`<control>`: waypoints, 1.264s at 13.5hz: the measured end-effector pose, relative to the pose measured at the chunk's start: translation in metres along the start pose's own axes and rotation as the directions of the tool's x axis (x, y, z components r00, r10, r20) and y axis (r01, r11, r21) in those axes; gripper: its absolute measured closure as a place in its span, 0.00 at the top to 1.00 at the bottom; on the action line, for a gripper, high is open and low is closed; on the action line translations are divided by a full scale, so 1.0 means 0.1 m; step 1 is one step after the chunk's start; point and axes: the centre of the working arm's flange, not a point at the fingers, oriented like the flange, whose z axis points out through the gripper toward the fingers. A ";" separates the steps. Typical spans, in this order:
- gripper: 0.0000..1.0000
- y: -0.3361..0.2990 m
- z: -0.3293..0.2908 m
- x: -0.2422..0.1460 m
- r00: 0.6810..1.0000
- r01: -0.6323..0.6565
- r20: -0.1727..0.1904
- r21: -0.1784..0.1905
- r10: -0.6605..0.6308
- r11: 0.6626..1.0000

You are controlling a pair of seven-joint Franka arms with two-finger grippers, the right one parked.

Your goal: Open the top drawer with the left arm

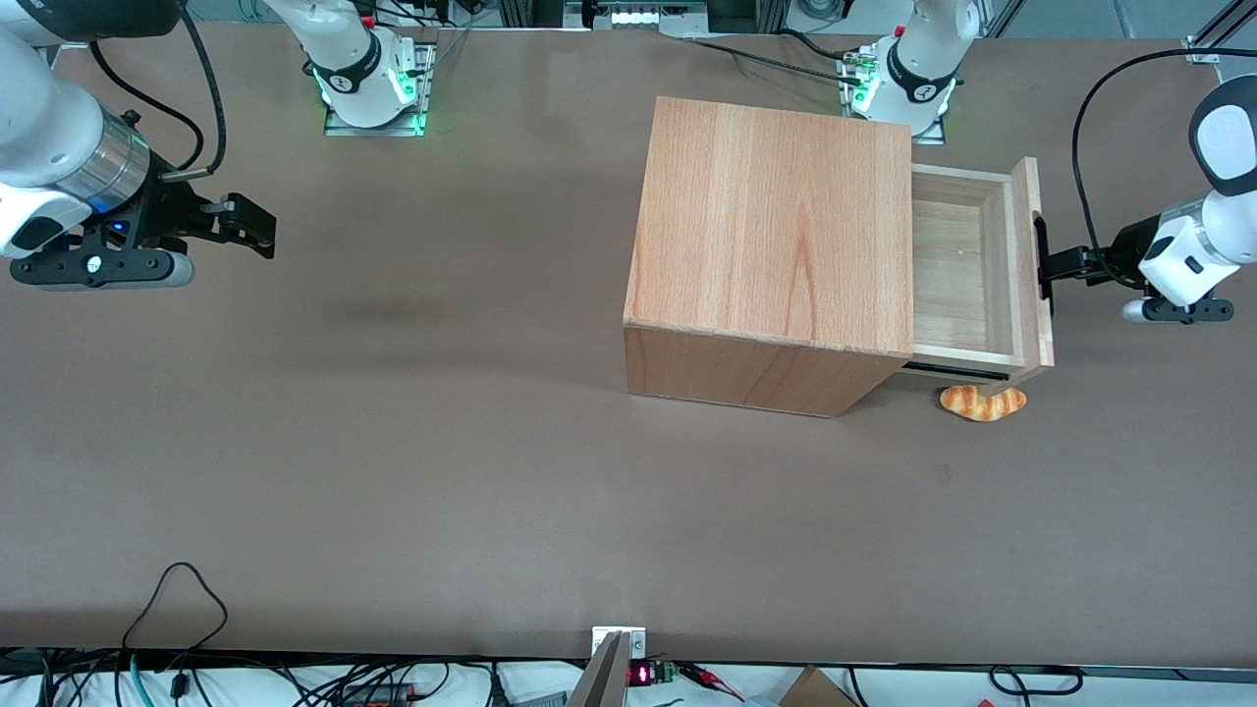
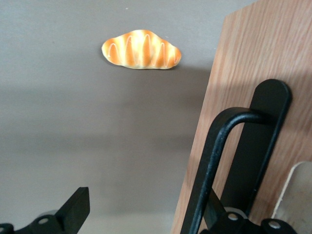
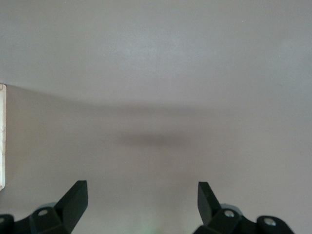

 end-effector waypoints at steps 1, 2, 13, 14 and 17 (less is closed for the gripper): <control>1.00 -0.04 0.00 0.00 1.000 0.005 -0.001 0.002 -0.005 1.000; 1.00 -0.07 -0.01 -0.01 1.000 0.012 -0.005 0.003 -0.012 1.000; 1.00 -0.46 -0.10 0.02 0.998 0.053 -0.036 0.001 -0.053 0.999; 1.00 -0.47 -0.15 0.03 0.998 0.055 -0.044 0.003 -0.055 0.998; 1.00 -0.47 -0.29 0.06 0.997 0.053 -0.064 0.007 -0.053 0.999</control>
